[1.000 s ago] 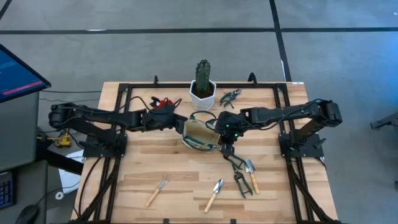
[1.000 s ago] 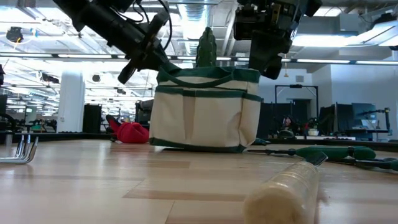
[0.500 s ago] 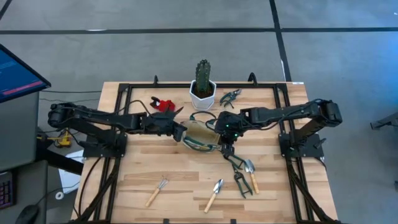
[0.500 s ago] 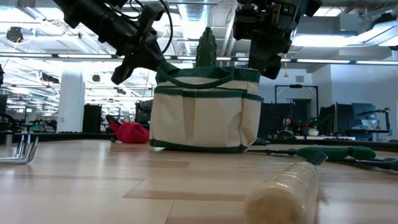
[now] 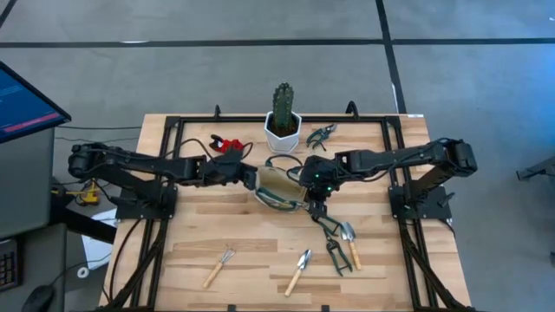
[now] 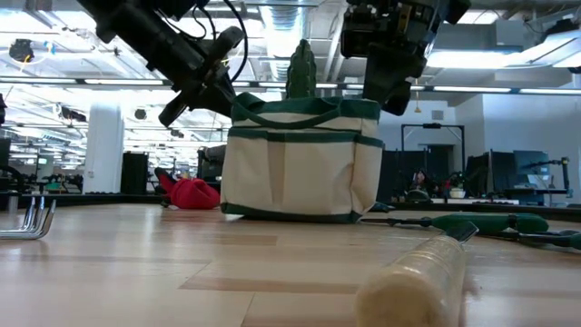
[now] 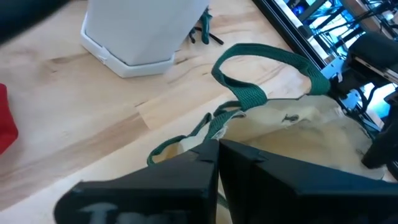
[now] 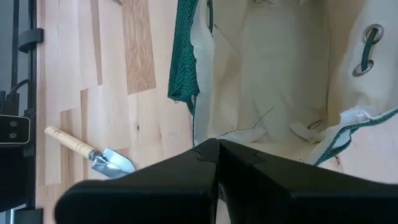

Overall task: Pick & Place Garden tools in Gardening bag
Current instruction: Prepare the gardening bag

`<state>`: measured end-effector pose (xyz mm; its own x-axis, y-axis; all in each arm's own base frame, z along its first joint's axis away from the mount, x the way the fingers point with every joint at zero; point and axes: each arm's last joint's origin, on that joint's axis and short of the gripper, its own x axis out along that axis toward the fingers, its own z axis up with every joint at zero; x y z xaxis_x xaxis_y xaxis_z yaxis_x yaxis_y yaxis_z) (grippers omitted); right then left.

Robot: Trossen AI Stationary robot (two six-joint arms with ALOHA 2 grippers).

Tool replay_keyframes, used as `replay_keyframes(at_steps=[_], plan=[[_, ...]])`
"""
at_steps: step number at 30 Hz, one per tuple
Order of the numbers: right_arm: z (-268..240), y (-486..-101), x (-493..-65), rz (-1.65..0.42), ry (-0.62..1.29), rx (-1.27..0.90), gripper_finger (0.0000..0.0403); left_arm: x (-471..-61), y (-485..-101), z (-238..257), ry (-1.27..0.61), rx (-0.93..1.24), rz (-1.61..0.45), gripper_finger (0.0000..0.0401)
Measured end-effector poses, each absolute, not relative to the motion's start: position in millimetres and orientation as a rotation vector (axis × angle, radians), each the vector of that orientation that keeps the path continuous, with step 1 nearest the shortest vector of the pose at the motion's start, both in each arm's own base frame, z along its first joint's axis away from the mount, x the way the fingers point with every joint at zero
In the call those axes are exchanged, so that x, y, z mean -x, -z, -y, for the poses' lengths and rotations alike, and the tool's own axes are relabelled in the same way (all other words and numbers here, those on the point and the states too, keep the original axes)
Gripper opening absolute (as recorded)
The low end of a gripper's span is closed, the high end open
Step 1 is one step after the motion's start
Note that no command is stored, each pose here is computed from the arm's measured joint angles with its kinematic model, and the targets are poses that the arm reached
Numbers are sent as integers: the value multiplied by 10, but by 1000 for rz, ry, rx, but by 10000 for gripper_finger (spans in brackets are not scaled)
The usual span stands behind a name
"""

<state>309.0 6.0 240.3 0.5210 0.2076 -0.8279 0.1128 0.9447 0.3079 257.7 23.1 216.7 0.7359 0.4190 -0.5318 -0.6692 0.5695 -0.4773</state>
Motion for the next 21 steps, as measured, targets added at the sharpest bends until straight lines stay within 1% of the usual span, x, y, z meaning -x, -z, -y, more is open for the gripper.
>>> replay_keyframes(at_steps=[5, 12, 21], plan=[[-60, -2404, -3091, -1026, -59, -344, 0, -2583, -2174, -220, -647, 716, -378, 1], [-53, -2419, -3116, -995, -63, -333, 0, -2616, -2278, -180, -518, 749, -332, 1], [15, -2465, -3184, -900, -10, -282, 0, -2533, -2458, -65, -432, 751, -274, 1]])
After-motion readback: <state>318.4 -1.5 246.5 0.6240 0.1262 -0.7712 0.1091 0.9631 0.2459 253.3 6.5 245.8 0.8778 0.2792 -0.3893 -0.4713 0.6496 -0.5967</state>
